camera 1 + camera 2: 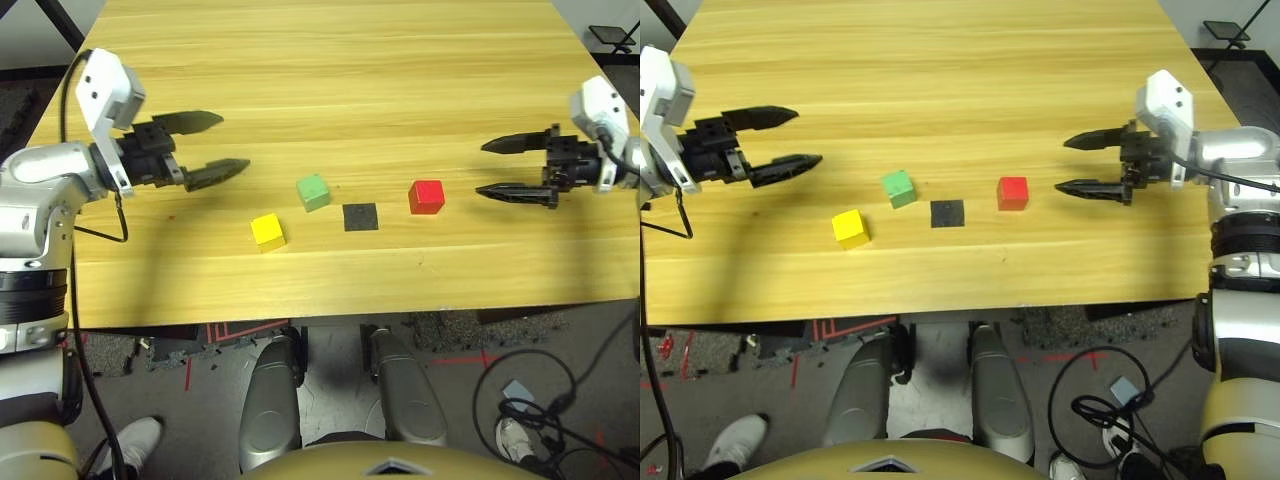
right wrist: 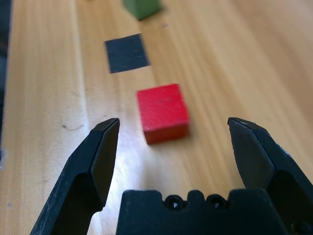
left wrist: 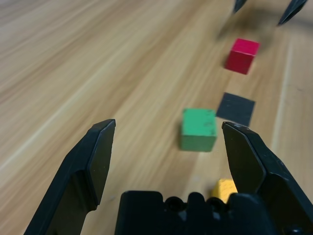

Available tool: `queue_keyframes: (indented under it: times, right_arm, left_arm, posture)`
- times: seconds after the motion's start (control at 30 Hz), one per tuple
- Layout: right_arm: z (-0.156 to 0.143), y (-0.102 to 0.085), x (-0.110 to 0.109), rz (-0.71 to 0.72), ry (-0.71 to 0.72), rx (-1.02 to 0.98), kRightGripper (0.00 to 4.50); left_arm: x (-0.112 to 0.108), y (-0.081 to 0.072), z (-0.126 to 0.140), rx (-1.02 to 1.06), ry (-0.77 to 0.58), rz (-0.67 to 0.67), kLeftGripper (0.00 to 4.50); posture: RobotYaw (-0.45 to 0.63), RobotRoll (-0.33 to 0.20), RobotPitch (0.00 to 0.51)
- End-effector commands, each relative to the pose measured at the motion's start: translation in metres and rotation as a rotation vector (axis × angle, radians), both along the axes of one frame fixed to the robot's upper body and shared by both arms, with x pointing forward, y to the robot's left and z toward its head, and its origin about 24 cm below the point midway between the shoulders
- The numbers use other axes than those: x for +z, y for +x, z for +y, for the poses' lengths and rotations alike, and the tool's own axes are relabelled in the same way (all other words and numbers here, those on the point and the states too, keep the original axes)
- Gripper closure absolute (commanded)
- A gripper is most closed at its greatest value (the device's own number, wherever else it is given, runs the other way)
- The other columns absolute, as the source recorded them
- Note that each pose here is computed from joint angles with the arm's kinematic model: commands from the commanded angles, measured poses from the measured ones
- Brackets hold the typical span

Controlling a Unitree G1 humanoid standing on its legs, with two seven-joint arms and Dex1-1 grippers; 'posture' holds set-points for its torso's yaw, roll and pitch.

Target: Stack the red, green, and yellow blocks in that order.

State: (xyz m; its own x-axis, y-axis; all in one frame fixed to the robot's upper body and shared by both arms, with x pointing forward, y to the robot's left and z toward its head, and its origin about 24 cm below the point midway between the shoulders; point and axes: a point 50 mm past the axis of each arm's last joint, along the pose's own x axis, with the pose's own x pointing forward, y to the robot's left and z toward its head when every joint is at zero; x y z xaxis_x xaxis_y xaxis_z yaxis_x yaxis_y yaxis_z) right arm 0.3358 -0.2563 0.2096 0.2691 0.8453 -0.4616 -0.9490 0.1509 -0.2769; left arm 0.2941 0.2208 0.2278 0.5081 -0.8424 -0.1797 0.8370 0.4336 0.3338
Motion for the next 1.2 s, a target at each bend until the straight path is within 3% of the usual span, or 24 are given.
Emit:
queue_keyframes:
  times: [0.03, 0.47, 0.7, 0.93, 0.97, 1.2]
  right_arm:
    - [0.015, 0.004, 0.001, -0.011, -0.052, 0.072, 0.0]
    - [0.034, 0.016, -0.016, 0.016, -0.153, 0.128, 0.0]
    - [0.036, 0.021, -0.023, 0.021, -0.175, 0.093, 0.0]
    - [0.046, 0.025, -0.024, -0.009, -0.167, 0.086, 2.29]
    - [0.049, 0.026, -0.021, -0.02, -0.163, 0.091, 2.46]
    - [0.093, 0.023, -0.008, -0.028, -0.093, 0.162, 2.44]
  left_arm:
    - [-0.012, -0.003, -0.014, -0.065, 0.061, 0.01, 0.05]
    - [-0.044, -0.002, -0.045, -0.128, 0.147, 0.031, 0.05]
    - [-0.044, -0.002, -0.05, -0.147, 0.173, 0.055, 0.05]
    - [-0.043, -0.003, -0.052, -0.143, 0.167, 0.061, 0.0]
    - [-0.043, -0.003, -0.052, -0.143, 0.167, 0.06, 0.0]
    - [-0.039, -0.003, -0.053, -0.127, 0.162, 0.046, 0.0]
  posture:
    - [0.2, -0.063, 0.236]
    - [0.24, -0.068, 0.239]
    - [0.25, -0.056, 0.248]
    - [0.26, -0.049, 0.251]
    - [0.27, -0.048, 0.252]
    - [0.3, -0.049, 0.251]
